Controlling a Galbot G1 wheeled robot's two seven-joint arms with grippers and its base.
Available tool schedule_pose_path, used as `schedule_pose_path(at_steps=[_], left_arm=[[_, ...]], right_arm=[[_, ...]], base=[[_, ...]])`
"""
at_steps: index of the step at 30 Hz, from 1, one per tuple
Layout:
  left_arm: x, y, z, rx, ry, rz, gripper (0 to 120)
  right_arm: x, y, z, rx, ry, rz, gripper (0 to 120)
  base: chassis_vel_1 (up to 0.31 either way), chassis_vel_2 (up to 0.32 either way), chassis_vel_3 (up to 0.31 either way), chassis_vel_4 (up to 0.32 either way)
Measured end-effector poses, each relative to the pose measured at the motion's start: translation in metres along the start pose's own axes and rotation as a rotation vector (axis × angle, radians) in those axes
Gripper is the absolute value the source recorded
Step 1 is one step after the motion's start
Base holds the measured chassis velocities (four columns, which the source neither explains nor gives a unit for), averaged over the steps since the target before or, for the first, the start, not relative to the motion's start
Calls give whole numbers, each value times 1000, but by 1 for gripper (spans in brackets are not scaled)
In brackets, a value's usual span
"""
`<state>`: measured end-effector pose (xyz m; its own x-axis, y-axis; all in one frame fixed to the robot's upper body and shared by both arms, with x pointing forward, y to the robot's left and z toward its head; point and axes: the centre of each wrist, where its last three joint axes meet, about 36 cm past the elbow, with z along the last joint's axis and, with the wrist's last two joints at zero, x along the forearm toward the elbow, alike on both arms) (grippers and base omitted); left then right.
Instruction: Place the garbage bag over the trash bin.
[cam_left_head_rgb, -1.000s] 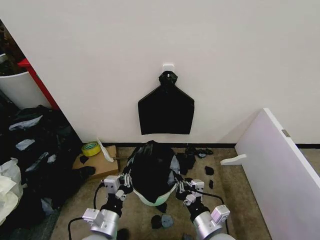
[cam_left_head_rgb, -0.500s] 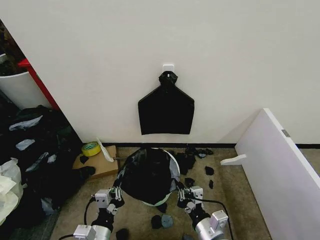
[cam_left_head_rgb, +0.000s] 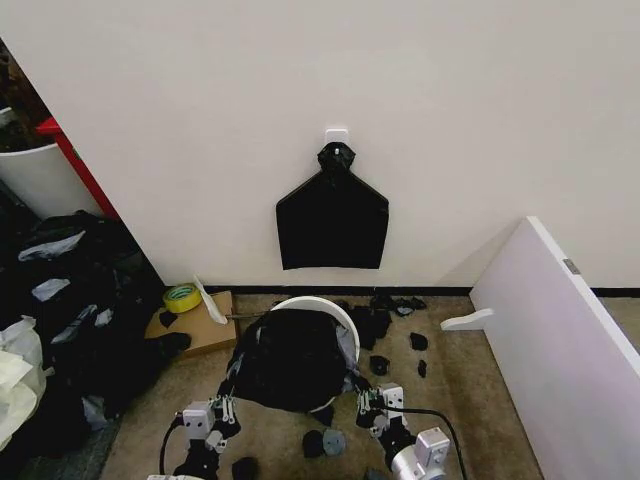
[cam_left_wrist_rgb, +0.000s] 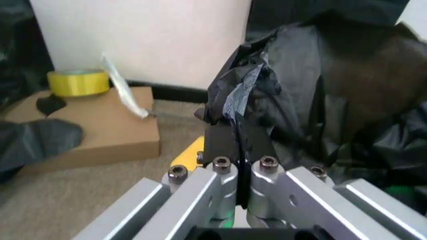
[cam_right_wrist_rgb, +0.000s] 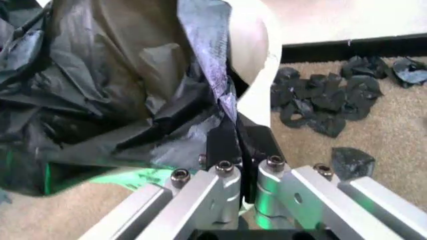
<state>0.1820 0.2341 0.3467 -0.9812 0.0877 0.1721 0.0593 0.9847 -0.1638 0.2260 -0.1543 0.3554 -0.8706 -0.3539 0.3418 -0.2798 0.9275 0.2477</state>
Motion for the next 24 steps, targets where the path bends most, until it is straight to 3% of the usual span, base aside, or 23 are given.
schedule_pose_path(at_steps=[12, 24], left_arm=[[4, 2, 21, -11, 43, -15, 0], [-29, 10, 42, -59, 53, -29, 0]], right_arm=[[8, 2, 11, 42, 77, 34, 0], [-28, -21, 24, 91, 78, 82, 0]], base=[[0, 0, 0, 0], [0, 0, 0, 0]])
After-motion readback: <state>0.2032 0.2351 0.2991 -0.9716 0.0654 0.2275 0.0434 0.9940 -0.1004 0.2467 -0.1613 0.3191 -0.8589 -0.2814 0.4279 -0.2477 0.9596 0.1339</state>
